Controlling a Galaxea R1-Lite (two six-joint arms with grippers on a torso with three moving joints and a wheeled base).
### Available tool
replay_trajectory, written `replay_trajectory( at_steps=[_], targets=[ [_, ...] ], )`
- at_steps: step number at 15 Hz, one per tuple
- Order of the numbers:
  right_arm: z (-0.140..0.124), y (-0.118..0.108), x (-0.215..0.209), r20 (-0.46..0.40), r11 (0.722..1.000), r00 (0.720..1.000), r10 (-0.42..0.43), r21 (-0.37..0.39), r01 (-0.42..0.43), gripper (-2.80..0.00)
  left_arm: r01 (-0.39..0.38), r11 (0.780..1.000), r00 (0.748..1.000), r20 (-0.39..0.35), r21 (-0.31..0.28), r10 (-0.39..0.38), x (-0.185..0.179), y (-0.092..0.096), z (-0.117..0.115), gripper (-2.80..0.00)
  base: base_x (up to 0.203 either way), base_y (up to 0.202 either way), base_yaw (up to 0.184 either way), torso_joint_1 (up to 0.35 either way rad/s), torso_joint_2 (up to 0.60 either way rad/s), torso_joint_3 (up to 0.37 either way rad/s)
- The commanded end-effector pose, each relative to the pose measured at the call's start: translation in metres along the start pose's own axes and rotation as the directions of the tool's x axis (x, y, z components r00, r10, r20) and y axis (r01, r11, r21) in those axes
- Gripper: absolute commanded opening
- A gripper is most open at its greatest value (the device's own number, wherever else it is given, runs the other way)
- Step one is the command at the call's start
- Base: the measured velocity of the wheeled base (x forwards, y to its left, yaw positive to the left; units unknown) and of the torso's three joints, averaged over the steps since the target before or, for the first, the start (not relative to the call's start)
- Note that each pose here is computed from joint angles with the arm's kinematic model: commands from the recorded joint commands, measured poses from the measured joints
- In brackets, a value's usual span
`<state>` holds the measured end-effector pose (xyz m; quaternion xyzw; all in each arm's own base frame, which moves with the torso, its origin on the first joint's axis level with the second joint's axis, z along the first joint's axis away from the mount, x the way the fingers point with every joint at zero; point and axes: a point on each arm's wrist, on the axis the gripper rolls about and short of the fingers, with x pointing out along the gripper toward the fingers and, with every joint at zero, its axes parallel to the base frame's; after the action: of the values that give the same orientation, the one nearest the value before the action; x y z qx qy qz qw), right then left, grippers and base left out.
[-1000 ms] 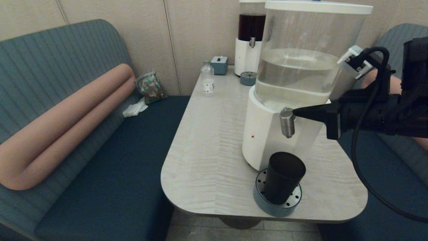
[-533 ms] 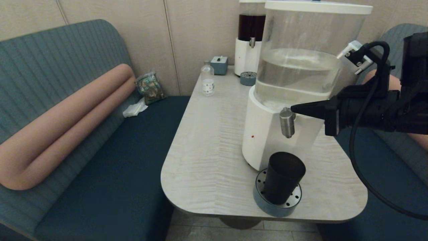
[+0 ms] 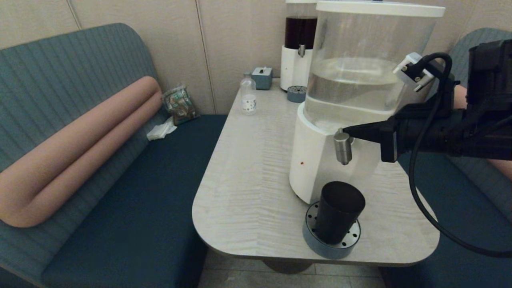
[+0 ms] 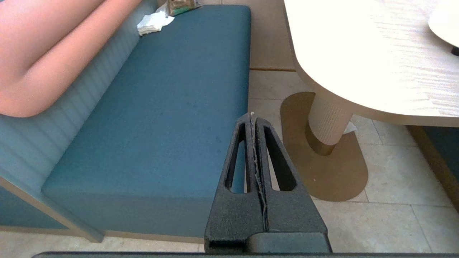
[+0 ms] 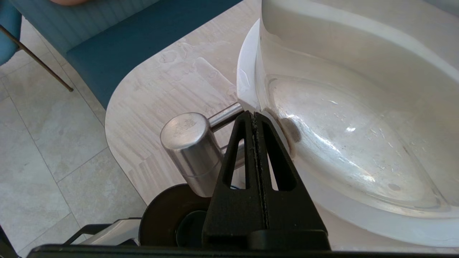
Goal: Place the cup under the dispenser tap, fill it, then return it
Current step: Turn on the faucet
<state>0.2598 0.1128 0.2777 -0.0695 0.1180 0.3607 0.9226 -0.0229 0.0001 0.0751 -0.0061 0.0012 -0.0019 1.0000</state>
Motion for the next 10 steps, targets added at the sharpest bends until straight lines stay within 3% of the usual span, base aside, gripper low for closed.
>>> replay_trajectory(
  at_steps=[1,10],
  targets=[
    [-0.0004,-0.0003,0.0032,-0.002,1.0,1.0,0.009,-0.002,-0.009,-2.8,-0.001,1.0,1.0,-0.001,0.0,0.001,0.0001,0.0,0.0001,-2.8,0.0,0.0,0.0,0.0,0.0,0.0],
    [0.0015,0.0035,0.0071,0.002,0.999,0.999,0.039,-0.011,-0.039,-2.8,-0.001,1.0,1.0,-0.001,0.0,0.001,0.0001,0.0,0.0001,-2.8,0.0,0.0,0.0,0.0,0.0,0.0]
  ],
)
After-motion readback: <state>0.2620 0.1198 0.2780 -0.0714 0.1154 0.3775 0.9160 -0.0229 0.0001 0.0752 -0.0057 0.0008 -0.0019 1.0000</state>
